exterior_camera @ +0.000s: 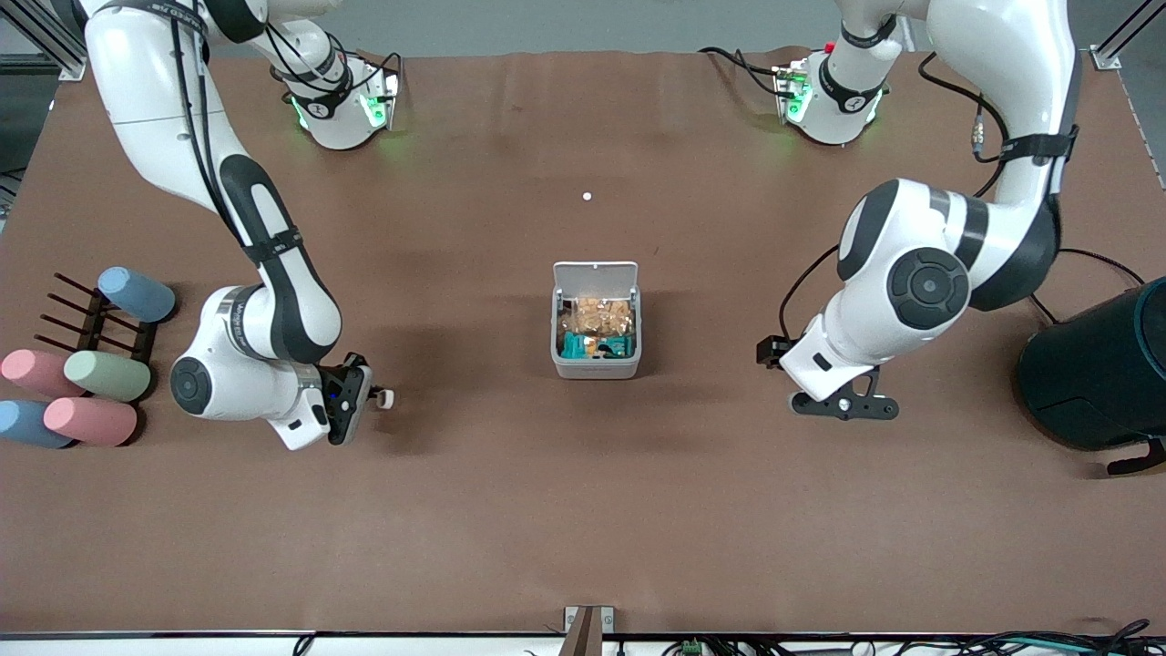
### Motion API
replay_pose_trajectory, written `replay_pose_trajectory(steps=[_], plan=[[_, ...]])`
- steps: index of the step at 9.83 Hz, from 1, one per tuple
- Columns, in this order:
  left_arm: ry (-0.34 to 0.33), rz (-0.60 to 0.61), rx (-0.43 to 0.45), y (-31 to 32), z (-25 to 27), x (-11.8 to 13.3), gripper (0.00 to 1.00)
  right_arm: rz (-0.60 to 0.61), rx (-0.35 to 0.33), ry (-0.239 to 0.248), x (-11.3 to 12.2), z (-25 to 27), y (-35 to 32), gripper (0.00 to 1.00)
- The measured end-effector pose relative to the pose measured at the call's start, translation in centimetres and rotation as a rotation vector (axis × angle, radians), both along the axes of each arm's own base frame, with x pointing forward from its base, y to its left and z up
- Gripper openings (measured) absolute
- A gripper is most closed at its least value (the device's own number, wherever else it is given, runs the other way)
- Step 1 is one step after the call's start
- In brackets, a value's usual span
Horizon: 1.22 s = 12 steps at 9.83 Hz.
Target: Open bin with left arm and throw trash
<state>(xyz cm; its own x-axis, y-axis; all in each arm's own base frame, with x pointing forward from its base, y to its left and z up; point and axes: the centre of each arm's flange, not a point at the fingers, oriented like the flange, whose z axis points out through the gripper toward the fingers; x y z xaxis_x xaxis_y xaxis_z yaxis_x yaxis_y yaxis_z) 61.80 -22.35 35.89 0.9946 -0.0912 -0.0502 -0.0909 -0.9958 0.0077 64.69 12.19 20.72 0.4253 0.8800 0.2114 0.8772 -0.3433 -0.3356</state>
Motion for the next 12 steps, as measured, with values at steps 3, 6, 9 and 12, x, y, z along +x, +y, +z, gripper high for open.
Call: replay_pose_trajectory(steps=[3, 6, 9, 12], plan=[[0.008, 0.009, 0.006, 2.8, -8.8, -3.4, 1.00, -0.158, -0.027, 0.055, -1.8, 5.3, 10.2, 0.05], [0.035, -0.004, 0.024, 3.3, -13.1, -4.0, 0.99, -0.329, -0.064, 0.106, -5.2, 9.5, 20.2, 0.05], [0.068, -0.006, 0.029, 3.4, -17.2, -4.5, 0.98, -0.538, -0.083, 0.146, -9.7, 14.0, 31.2, 0.05], [0.077, 0.008, 0.031, 4.3, -18.0, -4.4, 0.85, -0.594, -0.060, 0.126, -10.2, 15.2, 33.0, 0.05]])
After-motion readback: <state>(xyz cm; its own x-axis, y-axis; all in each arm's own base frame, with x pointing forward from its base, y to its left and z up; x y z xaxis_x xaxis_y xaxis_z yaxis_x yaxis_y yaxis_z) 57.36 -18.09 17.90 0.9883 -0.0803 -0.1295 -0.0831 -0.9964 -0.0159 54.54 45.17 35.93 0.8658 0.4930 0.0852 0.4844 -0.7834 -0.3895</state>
